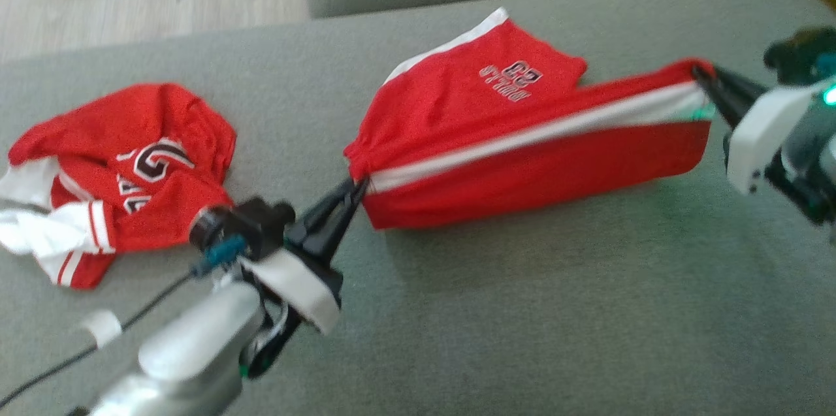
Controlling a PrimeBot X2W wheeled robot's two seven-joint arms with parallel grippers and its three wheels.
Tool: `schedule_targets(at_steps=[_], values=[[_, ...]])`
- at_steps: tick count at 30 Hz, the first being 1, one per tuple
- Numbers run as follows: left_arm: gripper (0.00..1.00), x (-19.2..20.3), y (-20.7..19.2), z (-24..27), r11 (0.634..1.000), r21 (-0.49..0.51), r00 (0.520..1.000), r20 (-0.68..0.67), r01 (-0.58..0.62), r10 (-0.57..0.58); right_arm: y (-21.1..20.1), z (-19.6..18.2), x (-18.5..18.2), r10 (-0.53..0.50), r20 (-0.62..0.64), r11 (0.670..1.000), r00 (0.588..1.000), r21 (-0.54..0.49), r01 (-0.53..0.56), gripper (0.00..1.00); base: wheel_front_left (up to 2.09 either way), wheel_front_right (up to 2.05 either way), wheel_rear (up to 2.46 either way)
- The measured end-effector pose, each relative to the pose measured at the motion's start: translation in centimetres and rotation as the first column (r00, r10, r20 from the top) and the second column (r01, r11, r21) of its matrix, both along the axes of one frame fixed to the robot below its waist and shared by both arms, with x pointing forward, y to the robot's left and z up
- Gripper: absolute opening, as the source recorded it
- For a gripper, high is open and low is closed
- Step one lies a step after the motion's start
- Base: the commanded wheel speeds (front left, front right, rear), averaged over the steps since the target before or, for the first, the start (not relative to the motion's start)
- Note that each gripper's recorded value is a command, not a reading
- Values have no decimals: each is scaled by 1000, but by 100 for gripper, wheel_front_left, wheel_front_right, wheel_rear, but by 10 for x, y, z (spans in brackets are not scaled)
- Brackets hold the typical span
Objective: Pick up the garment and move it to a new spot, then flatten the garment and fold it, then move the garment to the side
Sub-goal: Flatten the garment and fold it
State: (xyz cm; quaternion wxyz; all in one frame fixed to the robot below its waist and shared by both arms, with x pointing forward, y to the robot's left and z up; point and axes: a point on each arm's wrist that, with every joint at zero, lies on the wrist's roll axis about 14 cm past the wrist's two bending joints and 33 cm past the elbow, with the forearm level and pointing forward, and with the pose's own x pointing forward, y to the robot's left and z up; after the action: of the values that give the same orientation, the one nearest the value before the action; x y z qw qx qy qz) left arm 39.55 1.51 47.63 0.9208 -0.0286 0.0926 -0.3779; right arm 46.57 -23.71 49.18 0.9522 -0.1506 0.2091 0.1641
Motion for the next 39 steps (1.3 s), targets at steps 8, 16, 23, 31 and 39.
schedule_targets(at_steps=[8, 16, 23, 31, 39], values=[[0, 43, 19, -11, 997, 32, 996, -39, -75, 76, 28, 0, 65, 47, 29, 998, 999, -54, -45, 0, 0, 0, 0], [0, 78, 37, -38, 987, 81, 984, -99, -139, 147, 62, -29, 128, 95, 1, 990, 995, -105, -94, 0, 0, 0, 0], [0, 89, 49, -59, 979, 97, 972, -132, -181, 192, 88, -62, 154, 136, -42, 983, 990, -116, -141, 0, 0, 0, 0], [100, 99, 55, -74, 973, 115, 965, -147, -202, 218, 84, -89, 168, 120, -56, 981, 991, -145, -127, 100, 0, 0, 0], [100, 118, 64, -40, 960, 65, 959, -59, -274, 278, 82, -44, 171, 68, 123, 998, 990, -11, -67, 100, 0, 0, 0]])
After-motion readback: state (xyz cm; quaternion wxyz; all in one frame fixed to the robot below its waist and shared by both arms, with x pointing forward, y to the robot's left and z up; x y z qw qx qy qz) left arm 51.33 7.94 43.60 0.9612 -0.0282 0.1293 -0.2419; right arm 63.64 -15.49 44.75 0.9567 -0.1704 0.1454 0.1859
